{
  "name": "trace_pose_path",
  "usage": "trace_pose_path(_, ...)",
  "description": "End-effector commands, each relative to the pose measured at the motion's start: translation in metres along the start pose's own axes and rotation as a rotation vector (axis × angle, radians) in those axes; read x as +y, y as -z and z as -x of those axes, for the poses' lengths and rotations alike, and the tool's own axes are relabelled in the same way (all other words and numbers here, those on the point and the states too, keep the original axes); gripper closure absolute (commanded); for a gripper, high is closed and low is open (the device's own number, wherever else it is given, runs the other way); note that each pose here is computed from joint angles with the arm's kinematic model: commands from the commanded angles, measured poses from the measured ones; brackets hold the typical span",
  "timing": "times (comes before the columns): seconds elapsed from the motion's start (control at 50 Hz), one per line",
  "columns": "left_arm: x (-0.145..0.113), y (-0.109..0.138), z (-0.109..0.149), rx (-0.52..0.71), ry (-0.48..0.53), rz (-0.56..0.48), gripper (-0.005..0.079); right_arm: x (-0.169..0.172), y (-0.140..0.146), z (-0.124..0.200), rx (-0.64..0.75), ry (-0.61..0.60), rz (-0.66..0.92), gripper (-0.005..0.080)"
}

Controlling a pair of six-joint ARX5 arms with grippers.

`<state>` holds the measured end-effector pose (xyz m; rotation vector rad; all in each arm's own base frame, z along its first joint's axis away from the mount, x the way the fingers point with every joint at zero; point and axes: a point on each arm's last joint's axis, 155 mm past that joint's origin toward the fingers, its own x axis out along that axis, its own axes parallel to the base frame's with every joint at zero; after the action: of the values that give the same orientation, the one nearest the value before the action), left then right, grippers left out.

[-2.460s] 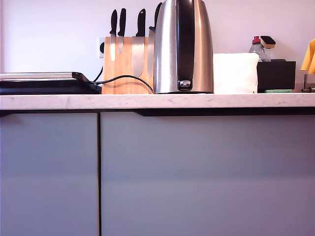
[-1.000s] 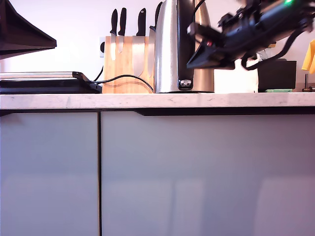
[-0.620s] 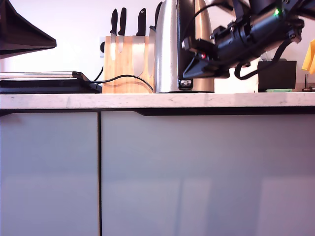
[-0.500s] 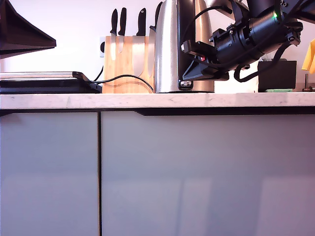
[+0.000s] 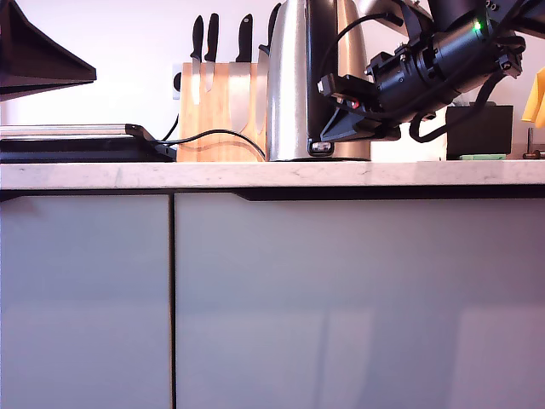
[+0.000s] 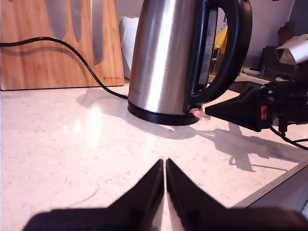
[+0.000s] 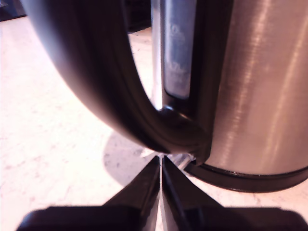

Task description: Switch the kettle on

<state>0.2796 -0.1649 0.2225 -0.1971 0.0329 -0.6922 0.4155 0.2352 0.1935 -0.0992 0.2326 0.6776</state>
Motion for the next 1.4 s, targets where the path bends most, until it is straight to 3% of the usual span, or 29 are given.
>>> trace_pose_path(0.0,-0.002,-0.005,-0.001,-0.016,0.006,-0.011,0.0761,-0.001,0.028,-0.008,0.070,-0.004,-0.013,0.0763)
trace_pose_path(0.16,-0.002,-0.005,-0.001,-0.016,0.006,-0.011,0.0761,-0.001,0.028,-0.009,0.065,-0.005,-0.011,0.0763)
trace_pose_path(0.5,-0.002,-0.005,-0.001,-0.016,0.006,-0.025,0.0761,0.019,-0.012,0.004,-0.028,-0.046,0.013,0.0763)
trace_pose_path(0.72,0.000,-0.006,-0.001,-0.018,-0.001,-0.066,0.0761,0.024,-0.039,0.031,-0.054,-0.019,0.030,0.0763)
trace_pose_path(1.1,0.019,-0.008,0.002,-0.020,-0.080,-0.106,0.0761,0.018,-0.047,0.077,0.008,0.058,0.066,0.0763)
trace_pose_path(1.38,0.041,-0.013,0.022,-0.010,-0.172,-0.101,0.0761,0.007,-0.056,0.113,0.022,0.155,0.080,0.0763)
